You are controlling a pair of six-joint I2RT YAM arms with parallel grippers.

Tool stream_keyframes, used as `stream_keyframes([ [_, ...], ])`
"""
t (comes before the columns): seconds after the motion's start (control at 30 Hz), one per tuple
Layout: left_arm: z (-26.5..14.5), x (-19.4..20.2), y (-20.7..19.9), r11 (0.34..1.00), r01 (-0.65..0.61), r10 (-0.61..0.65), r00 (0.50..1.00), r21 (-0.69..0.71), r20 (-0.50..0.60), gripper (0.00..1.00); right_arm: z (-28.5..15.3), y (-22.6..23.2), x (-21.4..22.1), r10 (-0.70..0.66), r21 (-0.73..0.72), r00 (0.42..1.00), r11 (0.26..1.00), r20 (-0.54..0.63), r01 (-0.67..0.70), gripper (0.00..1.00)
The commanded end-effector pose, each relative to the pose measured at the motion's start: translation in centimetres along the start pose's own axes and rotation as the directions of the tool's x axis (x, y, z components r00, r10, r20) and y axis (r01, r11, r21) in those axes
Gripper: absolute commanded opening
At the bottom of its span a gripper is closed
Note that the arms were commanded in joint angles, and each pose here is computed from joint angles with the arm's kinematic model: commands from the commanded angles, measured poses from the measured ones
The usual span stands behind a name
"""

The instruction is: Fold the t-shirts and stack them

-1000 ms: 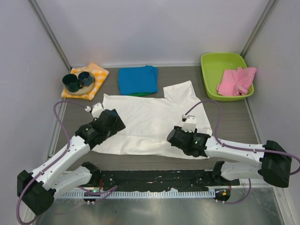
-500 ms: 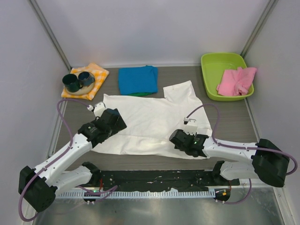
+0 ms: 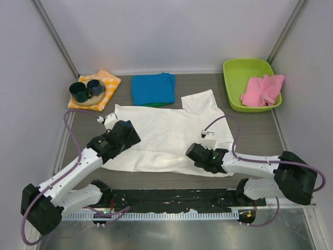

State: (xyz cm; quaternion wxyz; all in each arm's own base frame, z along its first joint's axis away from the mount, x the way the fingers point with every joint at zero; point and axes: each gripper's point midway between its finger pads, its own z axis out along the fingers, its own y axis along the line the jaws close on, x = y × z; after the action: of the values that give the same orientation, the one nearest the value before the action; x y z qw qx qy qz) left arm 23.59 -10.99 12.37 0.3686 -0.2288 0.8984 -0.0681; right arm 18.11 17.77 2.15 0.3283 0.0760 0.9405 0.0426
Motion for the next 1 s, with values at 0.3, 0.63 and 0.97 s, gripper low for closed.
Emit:
stream_keyframes([
  [0.3, -0.2, -1.3, -0.9, 1.0, 0.009, -0.01, 0.999, 0.025, 0.05, 1.0, -1.0, 4.3, -7.8, -0.017, -0.03, 0.987, 0.999, 0.161, 0.022, 0.01],
  [0.63, 0.0, -1.1, -0.5, 1.0, 0.002, -0.002, 0.999, 0.012, 0.053, 1.0, 4.3, 10.3, -10.0, -0.029, -0.123, 0.989, 0.991, 0.147, 0.048, 0.01],
  [0.97, 0.4, -0.7, 0.9, 1.0, -0.014, 0.015, 0.998, -0.028, 0.062, 1.0, 1.8, 11.7, -16.0, -0.034, -0.162, 0.943, 0.983, 0.331, 0.092, 0.97],
])
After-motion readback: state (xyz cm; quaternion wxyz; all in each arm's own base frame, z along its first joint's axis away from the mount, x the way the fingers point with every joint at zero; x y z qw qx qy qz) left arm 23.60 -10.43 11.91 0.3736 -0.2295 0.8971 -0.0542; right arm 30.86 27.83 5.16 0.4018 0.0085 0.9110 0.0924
